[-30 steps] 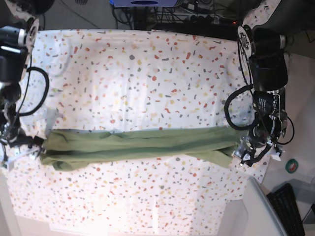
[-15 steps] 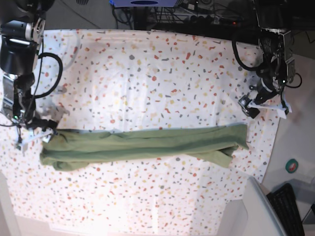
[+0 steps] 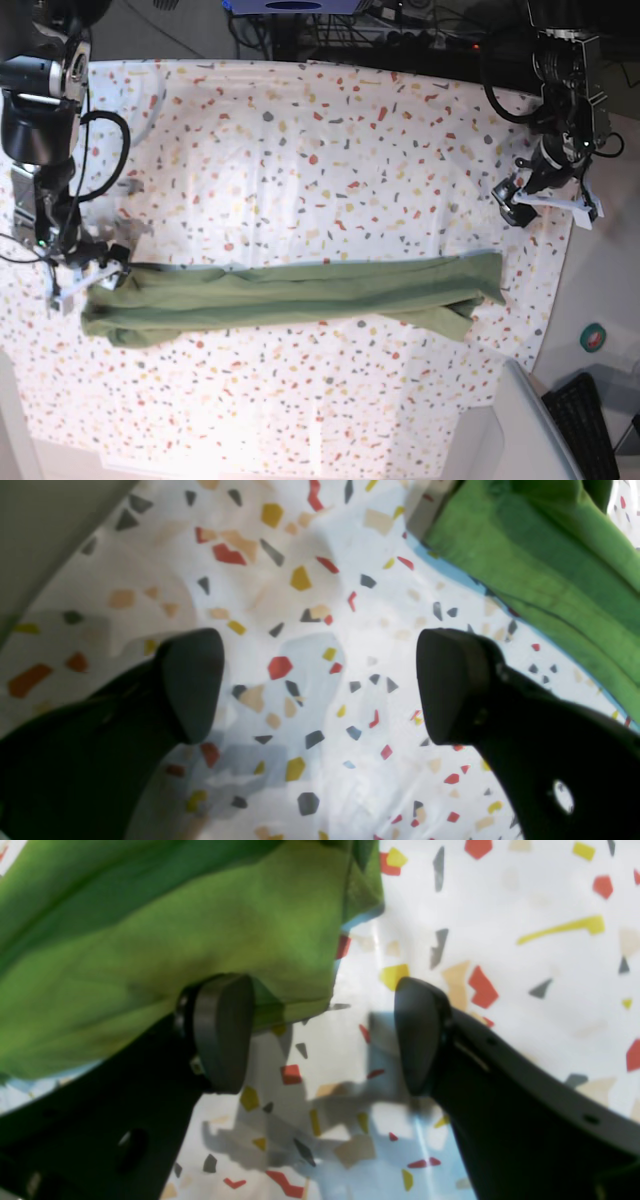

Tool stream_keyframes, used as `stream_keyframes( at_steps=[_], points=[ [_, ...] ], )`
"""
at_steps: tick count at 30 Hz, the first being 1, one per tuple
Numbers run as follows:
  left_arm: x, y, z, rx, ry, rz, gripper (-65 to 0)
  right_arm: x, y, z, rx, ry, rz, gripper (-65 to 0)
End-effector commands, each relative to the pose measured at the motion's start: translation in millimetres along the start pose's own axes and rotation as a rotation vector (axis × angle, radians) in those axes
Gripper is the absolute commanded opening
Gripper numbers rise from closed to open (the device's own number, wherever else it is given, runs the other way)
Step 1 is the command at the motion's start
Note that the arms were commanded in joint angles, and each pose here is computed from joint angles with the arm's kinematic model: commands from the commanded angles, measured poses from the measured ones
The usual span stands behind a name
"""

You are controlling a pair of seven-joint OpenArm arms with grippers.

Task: Layout the t-shirt on the table in an organized manner, then fold the t-shirt properly
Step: 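Release the strip and move both grippers to its upper layer edge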

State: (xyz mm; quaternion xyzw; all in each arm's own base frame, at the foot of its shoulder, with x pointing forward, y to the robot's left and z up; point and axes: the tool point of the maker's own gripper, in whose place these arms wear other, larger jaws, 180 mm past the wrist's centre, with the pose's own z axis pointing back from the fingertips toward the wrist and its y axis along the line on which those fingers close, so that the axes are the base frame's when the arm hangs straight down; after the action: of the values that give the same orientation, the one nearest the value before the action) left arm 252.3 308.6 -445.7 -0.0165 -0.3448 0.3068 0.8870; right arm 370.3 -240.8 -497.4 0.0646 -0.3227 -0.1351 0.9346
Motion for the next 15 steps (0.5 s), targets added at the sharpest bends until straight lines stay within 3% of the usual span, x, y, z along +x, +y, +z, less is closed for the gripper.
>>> stream_keyframes(
  at_steps=[1,3,8,15],
  points=[
    [16,-3,2,-0.011,-0.044,-0.013,-8.1,11,7,0,0.023,-0.016,0.014,-25.1],
    [16,-3,2,-0.012,-0.045,-0.012,-8.1,9,10,0,0.028,-0.011,0.027,-33.3],
    [19,-2,-1,-0.009,-0.047,-0.008,-8.1,9,10,0,0.028,-0.011,0.027,-63.8],
    [34,-13,-28,-0.006,-0.036,0.047,-8.1,9,10,0,0.028,-0.007,0.028,-65.0]
  ],
)
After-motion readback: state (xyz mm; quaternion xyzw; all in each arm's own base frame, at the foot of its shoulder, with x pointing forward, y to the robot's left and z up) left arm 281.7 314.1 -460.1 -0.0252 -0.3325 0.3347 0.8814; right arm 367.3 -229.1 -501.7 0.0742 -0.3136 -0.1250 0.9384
